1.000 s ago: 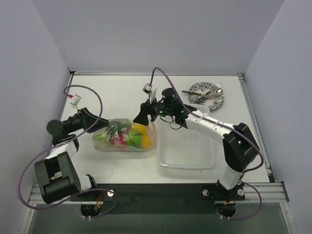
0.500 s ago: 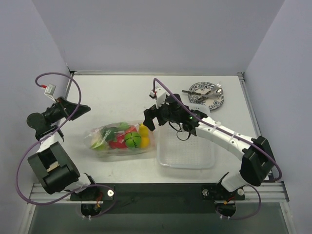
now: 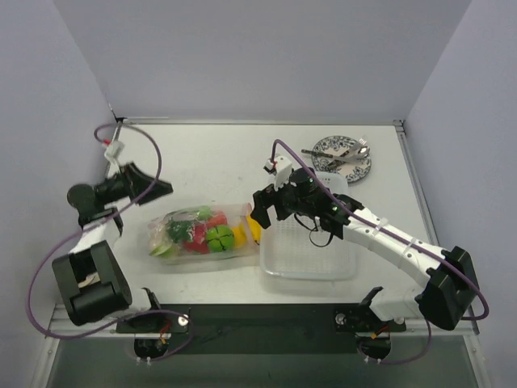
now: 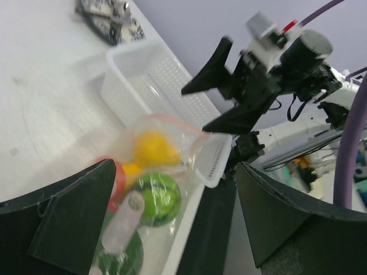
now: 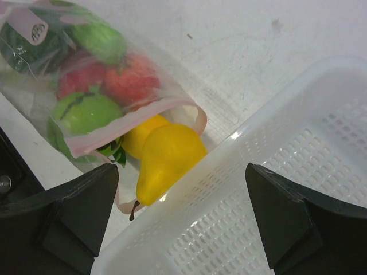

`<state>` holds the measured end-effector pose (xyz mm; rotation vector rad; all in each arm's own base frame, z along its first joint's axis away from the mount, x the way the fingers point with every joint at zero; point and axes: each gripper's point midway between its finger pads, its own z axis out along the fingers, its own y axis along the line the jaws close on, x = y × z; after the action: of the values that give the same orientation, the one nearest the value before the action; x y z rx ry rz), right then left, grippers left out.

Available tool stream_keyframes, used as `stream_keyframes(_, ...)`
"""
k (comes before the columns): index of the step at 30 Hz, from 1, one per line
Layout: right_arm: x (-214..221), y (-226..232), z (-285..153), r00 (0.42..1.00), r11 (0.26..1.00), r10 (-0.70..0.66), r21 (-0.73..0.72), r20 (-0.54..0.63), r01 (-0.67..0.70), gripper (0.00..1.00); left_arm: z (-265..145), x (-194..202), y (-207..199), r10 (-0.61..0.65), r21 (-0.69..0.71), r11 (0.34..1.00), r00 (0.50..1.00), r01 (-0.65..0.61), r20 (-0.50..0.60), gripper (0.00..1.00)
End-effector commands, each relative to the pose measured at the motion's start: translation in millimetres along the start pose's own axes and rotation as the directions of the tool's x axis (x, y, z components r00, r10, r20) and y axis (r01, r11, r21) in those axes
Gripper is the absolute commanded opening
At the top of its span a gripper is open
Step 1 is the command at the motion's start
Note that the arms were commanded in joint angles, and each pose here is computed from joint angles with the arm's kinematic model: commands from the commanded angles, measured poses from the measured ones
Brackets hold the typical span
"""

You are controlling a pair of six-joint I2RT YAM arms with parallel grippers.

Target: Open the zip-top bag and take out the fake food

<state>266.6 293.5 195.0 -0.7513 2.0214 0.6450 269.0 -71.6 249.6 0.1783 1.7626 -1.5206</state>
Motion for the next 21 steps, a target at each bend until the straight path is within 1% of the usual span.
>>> stream_keyframes(1,-11,17,6,0.996,0.996,0.049,-0.081,0.072,-0.044,1.0,25,-67,-64,0.578,0.151,0.814,0.806,-0.561,-0.125,0.97)
stream_keyframes(2,-11,21,6,0.996,0.994,0.053,-0.098,0.078,-0.046,1.0,35,-95,-91,0.669,0.185,0.741,0.734,-0.645,-0.117,0.97)
stream_keyframes(3,-13,24,5,0.995,0.993,0.051,-0.11,0.088,-0.041,1.0,44,-107,-105,0.698,0.219,0.713,0.705,-0.666,-0.126,0.97)
stream_keyframes(4,-15,26,5,0.994,0.993,0.048,-0.114,0.095,-0.037,1.0,66,-103,-100,0.662,0.288,0.744,0.725,-0.603,-0.192,0.97)
stream_keyframes(5,-19,27,3,0.993,0.993,0.044,-0.114,0.107,-0.032,1.0,74,-127,-129,0.744,0.313,0.662,0.649,-0.681,-0.16,0.97)
stream_keyframes(6,-20,30,2,0.993,0.992,0.04,-0.121,0.112,-0.027,1.0,83,-135,-136,0.709,0.321,0.697,0.683,-0.641,-0.177,0.97)
stream_keyframes(7,-23,31,2,0.992,0.992,0.037,-0.125,0.12,-0.022,1.0,102,-147,-105,0.631,0.323,0.766,0.745,-0.556,-0.216,0.97)
stream_keyframes(8,-26,33,0,0.991,0.992,0.037,-0.127,0.132,-0.02,1.0,108,-161,-106,0.623,0.317,0.774,0.75,-0.548,-0.223,0.97)
stream_keyframes(9,-27,32,-1,0.99,0.992,0.038,-0.124,0.132,-0.022,1.0,111,-171,-110,0.69,0.33,0.715,0.697,-0.616,-0.193,0.97)
stream_keyframes(10,-28,35,-2,0.99,0.991,0.038,-0.131,0.136,-0.02,1.0,117,-176,-95,0.696,0.338,0.709,0.692,-0.619,-0.192,0.97)
stream_keyframes(12,-31,39,-5,0.989,0.989,0.045,-0.147,0.144,-0.024,1.0,135,-168,-83,0.683,0.378,0.717,0.7,-0.586,-0.209,0.97)
stream_keyframes(13,-34,41,-6,0.987,0.987,0.046,-0.16,0.156,-0.02,1.0,142,-166,-88,0.699,0.4,0.698,0.685,-0.594,-0.203,0.97)
stream_keyframes(14,-37,45,-8,0.984,0.984,0.052,-0.178,0.168,-0.022,1.0,155,-158,-103,0.724,0.445,0.666,0.663,-0.598,-0.193,0.97)
stream_keyframes(15,-39,48,-9,0.983,0.982,0.053,-0.189,0.177,-0.018,1.0,158,-159,-124,0.777,0.47,0.6,0.611,-0.647,-0.15,0.97)
stream_keyframes(16,-44,52,-11,0.978,0.977,0.052,-0.211,0.201,-0.009,1.0,154,-160,-163,0.868,0.49,0.455,0.493,-0.744,-0.059,0.97)
stream_keyframes(17,-48,55,-15,0.974,0.975,0.05,-0.224,0.22,0.0,1.0,151,-155,-188,0.912,0.503,0.352,0.41,-0.789,0.003,0.97)
stream_keyframes(18,-53,57,-18,0.97,0.973,0.057,-0.232,0.236,-0.001,1.0,149,-143,-230,0.959,0.523,0.153,0.253,-0.838,0.126,0.97)
stream_keyframes(19,-57,60,-20,0.964,0.97,0.058,-0.241,0.259,0.006,1.0,148,-139,-243,0.968,0.518,0.054,0.173,-0.853,0.183,0.97)
stream_keyframes(20,-62,62,-23,0.96,0.968,0.056,-0.249,0.274,0.015,1.0,147,-138,-251,0.966,0.496,-0.068,0.068,-0.866,0.25,0.97)
stream_keyframes(21,-65,65,-25,0.958,0.967,0.058,-0.255,0.281,0.017,1.0,133,-140,-280,0.904,0.394,-0.349,-0.196,-0.85,0.379,0.97)
